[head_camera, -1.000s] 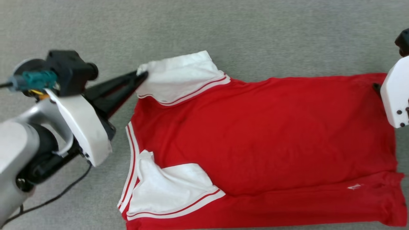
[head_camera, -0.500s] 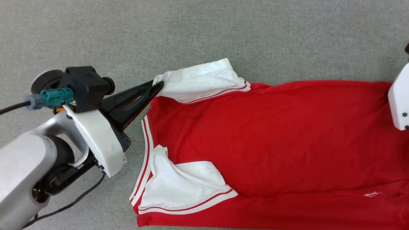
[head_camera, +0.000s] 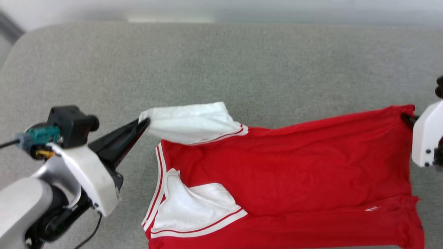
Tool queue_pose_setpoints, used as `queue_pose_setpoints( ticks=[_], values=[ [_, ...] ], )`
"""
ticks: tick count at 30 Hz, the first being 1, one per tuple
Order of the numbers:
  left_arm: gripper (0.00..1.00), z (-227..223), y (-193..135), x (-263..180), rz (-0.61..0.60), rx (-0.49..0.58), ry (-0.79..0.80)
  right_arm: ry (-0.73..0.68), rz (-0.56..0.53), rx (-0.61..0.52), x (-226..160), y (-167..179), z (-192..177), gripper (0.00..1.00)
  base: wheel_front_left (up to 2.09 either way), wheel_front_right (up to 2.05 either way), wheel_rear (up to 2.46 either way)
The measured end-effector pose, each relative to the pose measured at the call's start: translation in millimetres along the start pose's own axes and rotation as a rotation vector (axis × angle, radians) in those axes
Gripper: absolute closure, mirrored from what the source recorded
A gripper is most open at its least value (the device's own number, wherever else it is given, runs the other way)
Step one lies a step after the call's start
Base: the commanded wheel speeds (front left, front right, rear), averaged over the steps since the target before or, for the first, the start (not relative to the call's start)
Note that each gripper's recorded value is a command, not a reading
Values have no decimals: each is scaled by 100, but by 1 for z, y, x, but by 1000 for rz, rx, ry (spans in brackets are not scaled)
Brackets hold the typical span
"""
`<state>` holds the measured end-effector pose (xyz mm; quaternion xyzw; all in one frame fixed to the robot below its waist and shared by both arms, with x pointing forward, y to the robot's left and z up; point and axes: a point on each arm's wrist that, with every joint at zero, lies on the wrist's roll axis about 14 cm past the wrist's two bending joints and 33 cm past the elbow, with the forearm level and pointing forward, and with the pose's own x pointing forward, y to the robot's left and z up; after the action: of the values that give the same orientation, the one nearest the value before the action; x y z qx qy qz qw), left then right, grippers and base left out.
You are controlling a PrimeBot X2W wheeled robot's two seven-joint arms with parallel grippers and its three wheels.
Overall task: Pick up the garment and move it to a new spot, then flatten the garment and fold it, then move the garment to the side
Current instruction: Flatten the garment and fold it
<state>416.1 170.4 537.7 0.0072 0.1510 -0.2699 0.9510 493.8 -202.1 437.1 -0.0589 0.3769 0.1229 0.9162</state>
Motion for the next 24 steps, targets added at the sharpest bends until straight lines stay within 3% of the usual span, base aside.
queue_pose_setpoints(
  ticks=[9, 18, 24],
  values=[
    [100, -18, -23, -40, 22, -95, 25, -93, -25, 49, -57, -4, -26, 100, 0, 0, 0],
    [100, -97, -54, -71, 1, -249, 255, 45, 19, 74, -71, 19, -99, 100, 0, 0, 0],
    [100, -133, -60, -75, 4, -281, 346, 159, 21, -9, -75, 20, -136, 100, 0, 0, 0]
  ],
)
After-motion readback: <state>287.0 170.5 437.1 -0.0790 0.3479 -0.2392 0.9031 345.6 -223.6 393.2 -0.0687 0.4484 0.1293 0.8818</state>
